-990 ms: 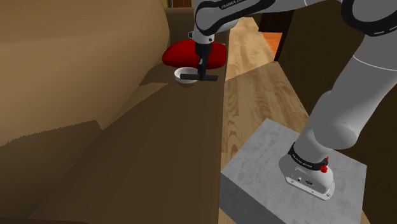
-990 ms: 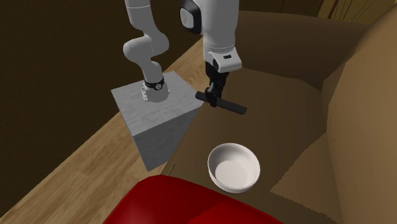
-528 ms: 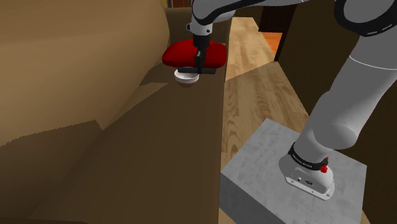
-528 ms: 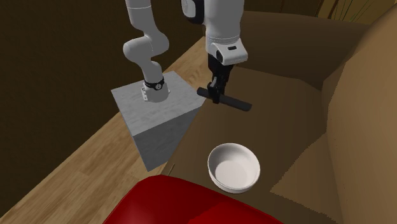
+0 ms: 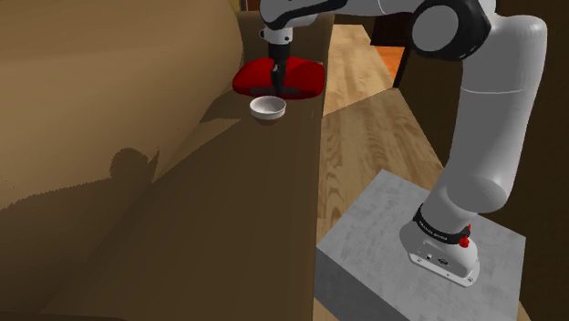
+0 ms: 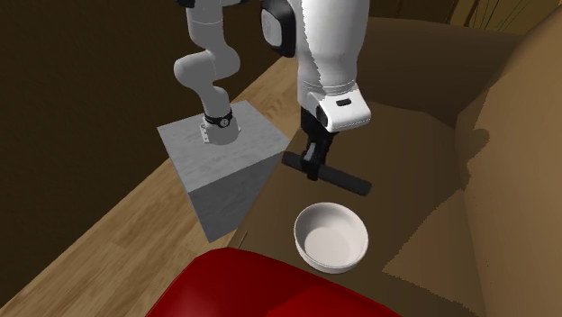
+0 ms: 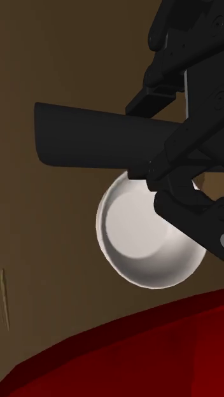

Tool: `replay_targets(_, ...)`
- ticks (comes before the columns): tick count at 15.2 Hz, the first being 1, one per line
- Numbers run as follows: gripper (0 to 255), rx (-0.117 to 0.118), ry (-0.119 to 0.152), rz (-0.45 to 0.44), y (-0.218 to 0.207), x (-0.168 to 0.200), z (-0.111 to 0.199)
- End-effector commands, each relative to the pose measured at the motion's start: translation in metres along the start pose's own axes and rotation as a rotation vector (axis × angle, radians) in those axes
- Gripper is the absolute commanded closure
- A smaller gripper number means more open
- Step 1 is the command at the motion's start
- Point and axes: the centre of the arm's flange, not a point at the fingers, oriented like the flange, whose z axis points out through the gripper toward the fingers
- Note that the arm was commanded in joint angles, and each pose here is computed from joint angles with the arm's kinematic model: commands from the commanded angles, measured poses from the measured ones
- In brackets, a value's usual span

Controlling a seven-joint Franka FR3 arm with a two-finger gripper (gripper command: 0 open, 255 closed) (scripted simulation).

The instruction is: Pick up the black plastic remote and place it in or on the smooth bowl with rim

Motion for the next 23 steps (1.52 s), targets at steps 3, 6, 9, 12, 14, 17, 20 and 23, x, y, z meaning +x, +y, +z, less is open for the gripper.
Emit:
replay_targets(3,255,-0.001,0.0,-0.001,0.041,0.03,-0.002)
replay_targets(6,255,-0.001,0.0,-0.001,0.074,0.052,-0.002)
replay_targets(9,255,-0.001,0.0,-0.001,0.075,0.052,0.014)
replay_targets(12,255,-0.001,0.0,-0.001,0.076,0.052,0.03)
replay_targets(14,255,-0.001,0.0,-0.001,0.076,0.052,0.04)
replay_targets(17,255,-0.001,0.0,-0.001,0.077,0.051,0.056)
replay_targets(20,255,-0.001,0.0,-0.001,0.077,0.051,0.058)
replay_targets(23,255,-0.001,0.0,-0.001,0.077,0.051,0.058)
